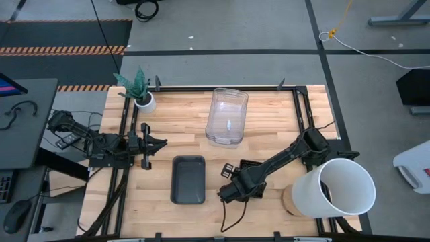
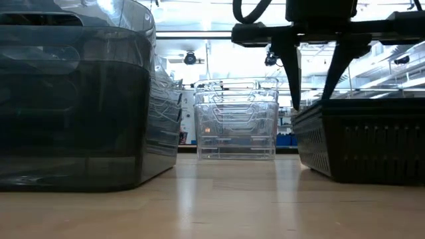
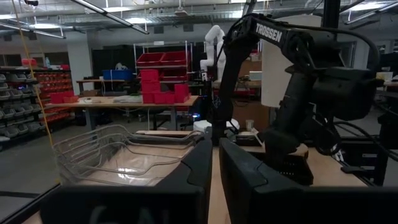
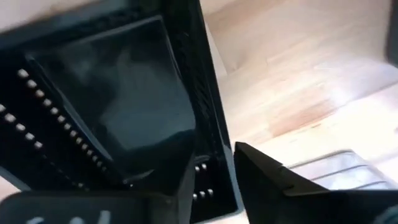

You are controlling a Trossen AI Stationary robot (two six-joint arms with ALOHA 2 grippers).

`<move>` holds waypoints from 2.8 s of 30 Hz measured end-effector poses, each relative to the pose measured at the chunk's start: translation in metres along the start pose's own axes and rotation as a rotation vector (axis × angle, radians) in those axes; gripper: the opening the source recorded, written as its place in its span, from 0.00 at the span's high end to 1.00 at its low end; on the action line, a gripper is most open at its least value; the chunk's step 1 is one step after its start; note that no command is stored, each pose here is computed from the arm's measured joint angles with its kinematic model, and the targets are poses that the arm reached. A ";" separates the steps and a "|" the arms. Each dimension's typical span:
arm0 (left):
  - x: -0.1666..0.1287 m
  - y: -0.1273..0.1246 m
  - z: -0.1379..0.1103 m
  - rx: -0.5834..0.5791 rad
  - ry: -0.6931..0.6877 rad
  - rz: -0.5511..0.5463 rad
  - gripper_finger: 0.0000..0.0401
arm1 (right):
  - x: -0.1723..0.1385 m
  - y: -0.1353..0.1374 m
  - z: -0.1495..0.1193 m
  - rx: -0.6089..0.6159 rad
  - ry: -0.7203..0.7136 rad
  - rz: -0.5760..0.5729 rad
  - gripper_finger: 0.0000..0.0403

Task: Stack baskets by color
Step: Stack the left black bin on top of the right black bin, then return to Home Position

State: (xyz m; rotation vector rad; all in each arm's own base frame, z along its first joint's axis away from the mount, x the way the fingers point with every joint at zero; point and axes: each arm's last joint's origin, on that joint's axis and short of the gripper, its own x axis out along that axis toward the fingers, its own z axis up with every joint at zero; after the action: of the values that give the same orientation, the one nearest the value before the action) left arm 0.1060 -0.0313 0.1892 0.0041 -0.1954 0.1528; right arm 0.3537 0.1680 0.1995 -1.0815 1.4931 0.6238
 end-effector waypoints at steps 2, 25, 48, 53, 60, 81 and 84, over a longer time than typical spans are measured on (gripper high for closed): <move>0.000 0.000 0.000 0.001 0.000 0.000 0.90 | 0.000 -0.001 -0.001 0.024 -0.012 0.020 0.67; -0.002 -0.001 -0.021 0.207 0.188 -0.030 0.91 | -0.021 0.038 -0.094 0.609 -0.657 -0.216 0.62; -0.002 -0.001 -0.021 0.206 0.188 -0.030 0.92 | 0.020 0.116 -0.185 1.105 -1.748 -0.558 0.64; -0.002 -0.001 -0.021 0.206 0.187 -0.030 0.94 | 0.037 0.131 -0.195 1.153 -1.835 -0.549 0.64; -0.002 -0.001 -0.021 0.207 0.188 -0.030 0.92 | 0.039 0.135 -0.199 1.158 -1.877 -0.568 0.64; -0.002 -0.001 -0.021 0.209 0.191 -0.031 0.91 | 0.040 0.137 -0.196 1.098 -1.904 -0.472 0.64; -0.002 -0.001 -0.021 0.209 0.191 -0.031 0.90 | 0.040 0.137 -0.196 1.098 -1.904 -0.472 0.64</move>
State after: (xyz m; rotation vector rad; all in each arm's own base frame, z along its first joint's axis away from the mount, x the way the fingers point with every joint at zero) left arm 0.1082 -0.0323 0.1683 0.1999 0.0124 0.1416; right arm 0.1432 0.0495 0.1811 0.2653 -0.2540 0.1601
